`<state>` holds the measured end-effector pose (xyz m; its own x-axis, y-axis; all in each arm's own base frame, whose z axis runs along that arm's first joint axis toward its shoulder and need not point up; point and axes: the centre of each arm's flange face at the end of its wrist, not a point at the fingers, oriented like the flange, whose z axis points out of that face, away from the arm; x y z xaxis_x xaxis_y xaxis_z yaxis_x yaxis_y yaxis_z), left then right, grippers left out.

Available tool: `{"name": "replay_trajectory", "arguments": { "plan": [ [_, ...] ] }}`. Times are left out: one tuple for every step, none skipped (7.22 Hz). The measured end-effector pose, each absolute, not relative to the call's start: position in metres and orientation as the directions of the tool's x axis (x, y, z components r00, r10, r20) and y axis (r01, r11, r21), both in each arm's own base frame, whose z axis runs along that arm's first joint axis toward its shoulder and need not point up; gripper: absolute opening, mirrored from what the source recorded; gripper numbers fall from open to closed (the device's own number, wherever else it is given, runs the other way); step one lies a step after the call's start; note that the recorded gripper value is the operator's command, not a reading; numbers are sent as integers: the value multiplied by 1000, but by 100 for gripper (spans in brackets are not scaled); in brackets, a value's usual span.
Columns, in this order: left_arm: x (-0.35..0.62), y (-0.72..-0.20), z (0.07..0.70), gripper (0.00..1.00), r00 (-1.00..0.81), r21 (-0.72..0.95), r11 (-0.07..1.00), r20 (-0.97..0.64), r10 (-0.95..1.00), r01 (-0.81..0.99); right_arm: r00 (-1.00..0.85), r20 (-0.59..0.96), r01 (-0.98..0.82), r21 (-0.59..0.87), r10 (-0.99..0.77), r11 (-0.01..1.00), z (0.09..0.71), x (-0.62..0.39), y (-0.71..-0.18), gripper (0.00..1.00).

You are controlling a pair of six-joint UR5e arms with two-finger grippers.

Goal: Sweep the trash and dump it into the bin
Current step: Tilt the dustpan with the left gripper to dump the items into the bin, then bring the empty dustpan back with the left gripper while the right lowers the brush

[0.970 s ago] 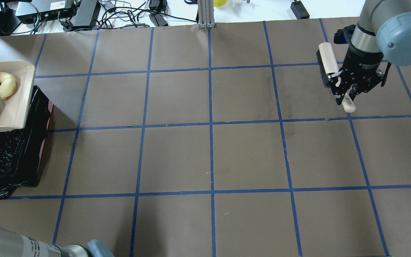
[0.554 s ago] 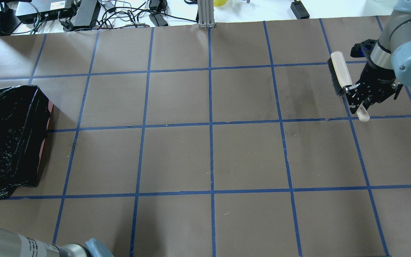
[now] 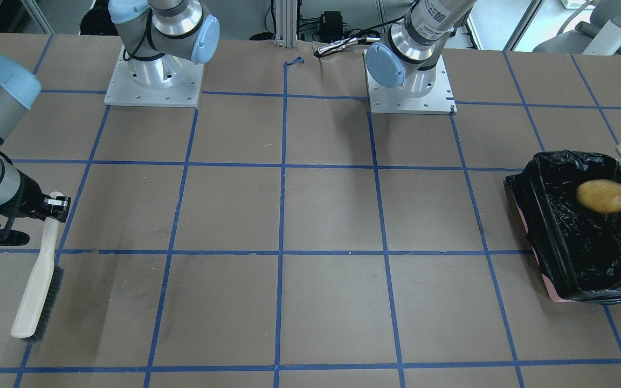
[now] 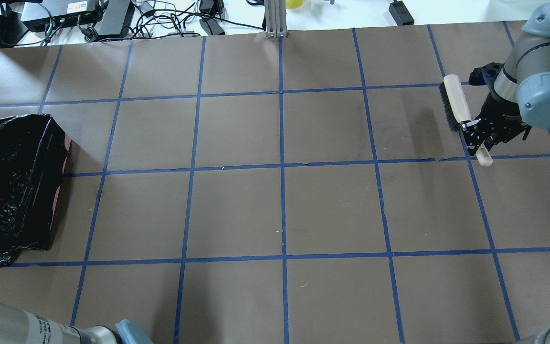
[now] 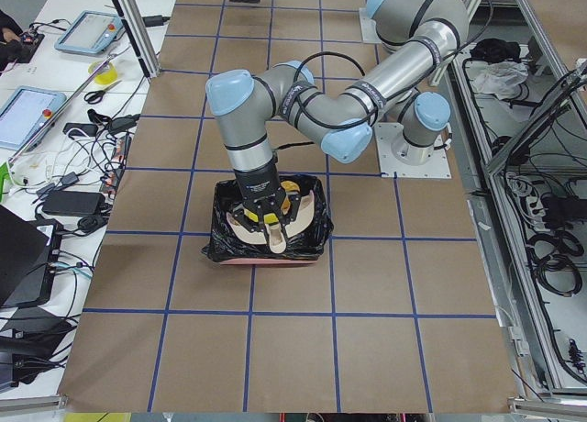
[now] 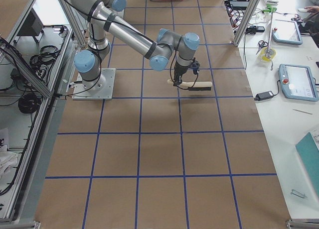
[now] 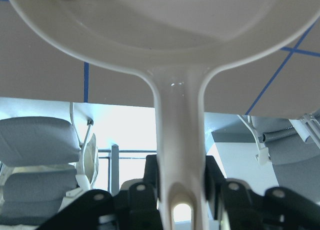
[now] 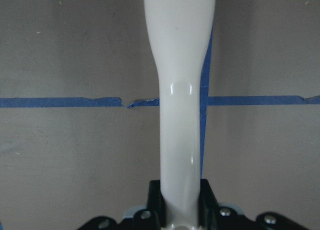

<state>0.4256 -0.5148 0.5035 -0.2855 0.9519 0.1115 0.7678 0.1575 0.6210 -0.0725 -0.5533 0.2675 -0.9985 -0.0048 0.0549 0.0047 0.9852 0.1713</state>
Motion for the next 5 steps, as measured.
{"name": "replay_trajectory", "arguments": {
  "plan": [
    [422,-517,503,0,-284,667,144,106,953,731,-999,51,14,181,4,983,261,-76,-555,0],
    [414,-522,505,0,-265,699,115,110,958,706,-999,46,12,191,3,981,254,-77,-556,0],
    [403,-528,511,0,-246,722,89,116,962,687,-999,44,8,195,0,981,250,-78,-557,0],
    [391,-535,517,0,-226,735,67,119,967,675,-999,45,5,195,-3,981,247,-78,-559,0],
    [382,-541,520,0,-204,739,48,122,971,671,-999,45,-1,193,-10,981,245,-79,-560,0]
  ]
}}
